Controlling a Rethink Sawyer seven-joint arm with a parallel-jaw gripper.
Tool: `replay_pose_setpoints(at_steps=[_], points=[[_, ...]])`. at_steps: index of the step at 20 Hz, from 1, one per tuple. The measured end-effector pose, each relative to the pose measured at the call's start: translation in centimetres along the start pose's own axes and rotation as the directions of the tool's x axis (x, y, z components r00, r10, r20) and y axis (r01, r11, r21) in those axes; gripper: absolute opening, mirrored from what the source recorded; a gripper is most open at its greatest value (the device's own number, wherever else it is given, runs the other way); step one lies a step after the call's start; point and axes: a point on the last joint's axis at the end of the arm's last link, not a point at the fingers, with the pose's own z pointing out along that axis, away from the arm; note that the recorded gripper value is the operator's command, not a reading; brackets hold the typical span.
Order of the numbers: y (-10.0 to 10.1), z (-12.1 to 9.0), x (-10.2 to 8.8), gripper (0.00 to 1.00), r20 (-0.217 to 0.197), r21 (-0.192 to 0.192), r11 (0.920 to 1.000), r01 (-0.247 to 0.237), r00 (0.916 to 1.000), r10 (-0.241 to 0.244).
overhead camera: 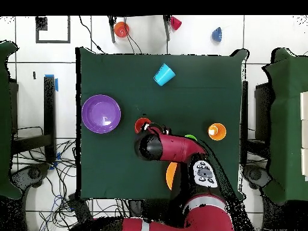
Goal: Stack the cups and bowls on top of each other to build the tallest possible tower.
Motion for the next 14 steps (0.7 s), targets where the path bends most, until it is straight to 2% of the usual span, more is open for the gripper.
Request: replay_pose_setpoints(at_steps=[4, 9, 14], points=[[1.2, -0.6, -0.2, 1.0, 0.003, -0.03, 0.9995, -0.002, 1.0, 0.002], [4.3, -2.9, 0.1, 1.0, 0.001, -0.1, 0.995, -0.01, 1.0, 0.01], [6.0, -4.1, 0.3, 1.0, -0.001, -0.13, 0.9913, -0.018, 0.9998, 0.018]])
